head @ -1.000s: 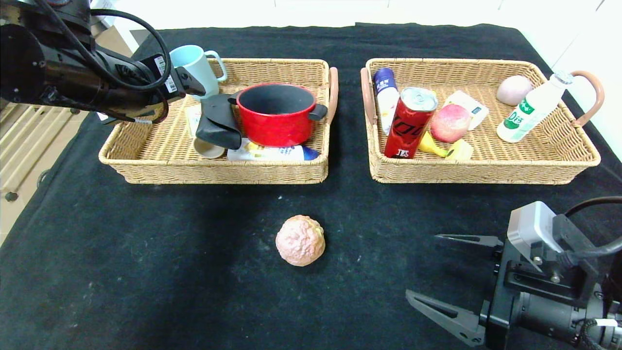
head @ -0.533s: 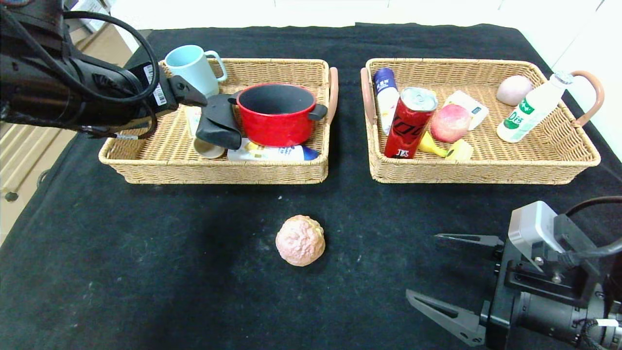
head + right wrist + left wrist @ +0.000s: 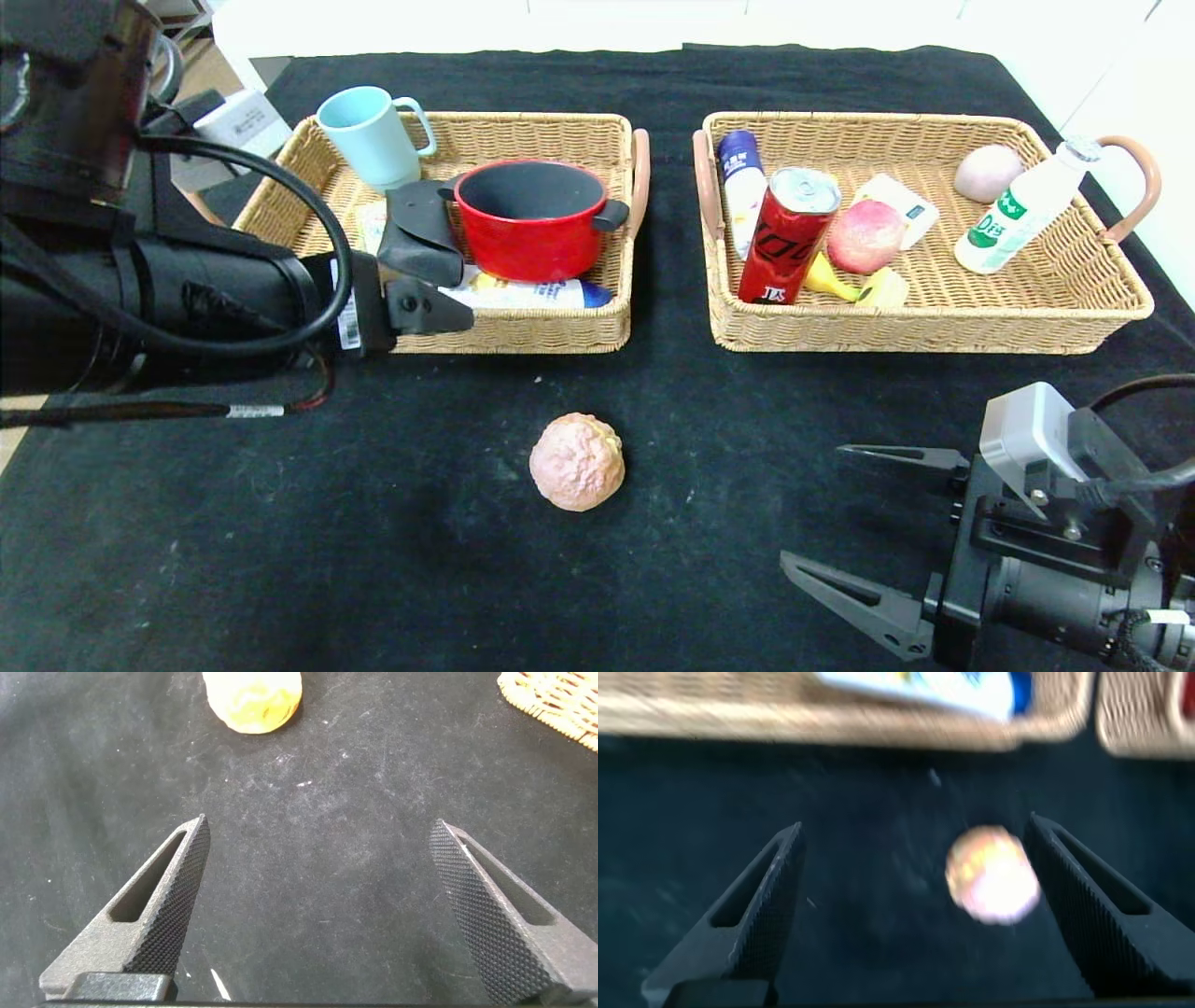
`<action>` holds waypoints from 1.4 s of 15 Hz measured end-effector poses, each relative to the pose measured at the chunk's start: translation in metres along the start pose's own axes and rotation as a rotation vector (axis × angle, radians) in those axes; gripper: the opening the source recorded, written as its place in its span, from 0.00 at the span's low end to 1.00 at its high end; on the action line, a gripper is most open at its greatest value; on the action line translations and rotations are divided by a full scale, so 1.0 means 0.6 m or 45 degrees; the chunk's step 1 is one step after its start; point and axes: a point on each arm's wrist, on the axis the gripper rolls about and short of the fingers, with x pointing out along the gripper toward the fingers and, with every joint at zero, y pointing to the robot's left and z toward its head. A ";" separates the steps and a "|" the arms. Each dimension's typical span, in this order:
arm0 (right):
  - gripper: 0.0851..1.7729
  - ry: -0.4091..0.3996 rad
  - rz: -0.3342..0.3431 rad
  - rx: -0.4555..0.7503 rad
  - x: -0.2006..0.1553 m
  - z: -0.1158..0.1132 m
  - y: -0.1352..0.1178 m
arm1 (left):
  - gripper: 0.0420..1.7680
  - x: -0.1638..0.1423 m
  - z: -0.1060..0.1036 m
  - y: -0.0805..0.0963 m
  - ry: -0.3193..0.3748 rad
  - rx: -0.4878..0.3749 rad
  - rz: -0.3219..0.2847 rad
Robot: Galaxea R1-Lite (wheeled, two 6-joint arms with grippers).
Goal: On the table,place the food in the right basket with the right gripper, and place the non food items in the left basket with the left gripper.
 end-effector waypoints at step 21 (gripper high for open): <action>0.96 -0.049 -0.015 -0.013 -0.002 0.004 -0.003 | 0.97 0.090 -0.121 -0.125 0.353 0.328 -0.022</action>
